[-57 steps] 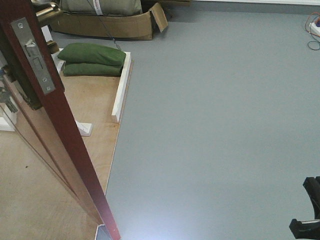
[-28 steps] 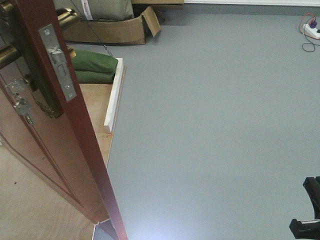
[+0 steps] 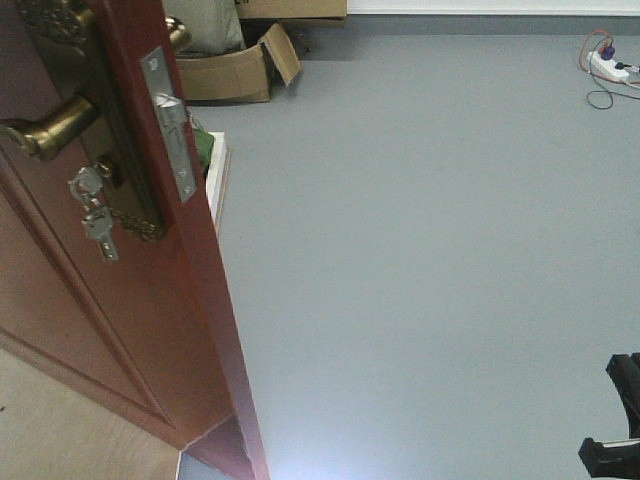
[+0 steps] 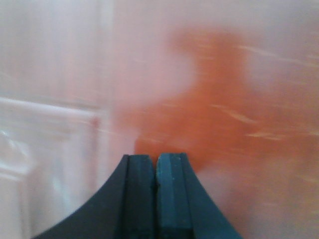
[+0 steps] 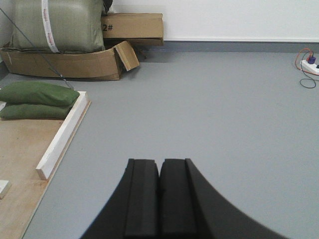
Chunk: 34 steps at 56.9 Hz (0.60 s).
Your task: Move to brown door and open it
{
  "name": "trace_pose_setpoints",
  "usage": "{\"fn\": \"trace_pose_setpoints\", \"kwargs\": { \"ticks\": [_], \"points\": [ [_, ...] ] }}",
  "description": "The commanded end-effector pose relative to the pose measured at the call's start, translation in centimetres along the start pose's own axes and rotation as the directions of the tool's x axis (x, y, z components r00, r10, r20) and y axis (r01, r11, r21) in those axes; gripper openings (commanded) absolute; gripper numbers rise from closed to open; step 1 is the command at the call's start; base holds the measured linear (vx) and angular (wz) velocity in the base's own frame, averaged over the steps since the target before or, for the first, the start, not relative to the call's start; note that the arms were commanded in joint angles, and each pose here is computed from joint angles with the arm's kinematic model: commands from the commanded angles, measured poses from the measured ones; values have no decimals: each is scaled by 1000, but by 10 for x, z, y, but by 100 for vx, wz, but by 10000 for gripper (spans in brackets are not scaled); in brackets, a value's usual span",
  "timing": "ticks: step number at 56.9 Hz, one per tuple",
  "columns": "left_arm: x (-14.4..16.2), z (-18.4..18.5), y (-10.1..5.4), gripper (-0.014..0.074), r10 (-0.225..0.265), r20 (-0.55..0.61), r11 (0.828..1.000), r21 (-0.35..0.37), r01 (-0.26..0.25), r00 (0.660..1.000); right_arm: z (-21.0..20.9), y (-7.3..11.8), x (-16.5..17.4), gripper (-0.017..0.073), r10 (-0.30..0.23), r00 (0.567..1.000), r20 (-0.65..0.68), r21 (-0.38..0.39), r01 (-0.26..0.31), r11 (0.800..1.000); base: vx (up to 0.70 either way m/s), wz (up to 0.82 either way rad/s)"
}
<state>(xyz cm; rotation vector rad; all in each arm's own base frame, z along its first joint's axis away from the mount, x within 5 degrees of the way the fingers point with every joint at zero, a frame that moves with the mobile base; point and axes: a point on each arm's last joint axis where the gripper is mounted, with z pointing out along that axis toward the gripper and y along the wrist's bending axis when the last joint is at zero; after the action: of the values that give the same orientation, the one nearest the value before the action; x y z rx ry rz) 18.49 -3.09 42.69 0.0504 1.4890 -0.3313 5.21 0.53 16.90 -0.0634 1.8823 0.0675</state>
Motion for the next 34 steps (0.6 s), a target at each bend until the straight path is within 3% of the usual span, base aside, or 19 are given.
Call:
{"fn": "trace_pose_setpoints", "kwargs": {
  "ticks": [1, 34],
  "points": [
    [-12, -2, -2, -3, -20, 40, 1000, 4, 19, 999, 0, -1, -6, 0, -12, 997, 79, 8, 11, 1000, 22, -7],
    [-12, -2, -2, -3, -20, 40, 1000, 4, 19, 999, 0, -1, -6, 0, -12, 997, 79, 8, 11, 1000, 24, -1]
  ]
}}
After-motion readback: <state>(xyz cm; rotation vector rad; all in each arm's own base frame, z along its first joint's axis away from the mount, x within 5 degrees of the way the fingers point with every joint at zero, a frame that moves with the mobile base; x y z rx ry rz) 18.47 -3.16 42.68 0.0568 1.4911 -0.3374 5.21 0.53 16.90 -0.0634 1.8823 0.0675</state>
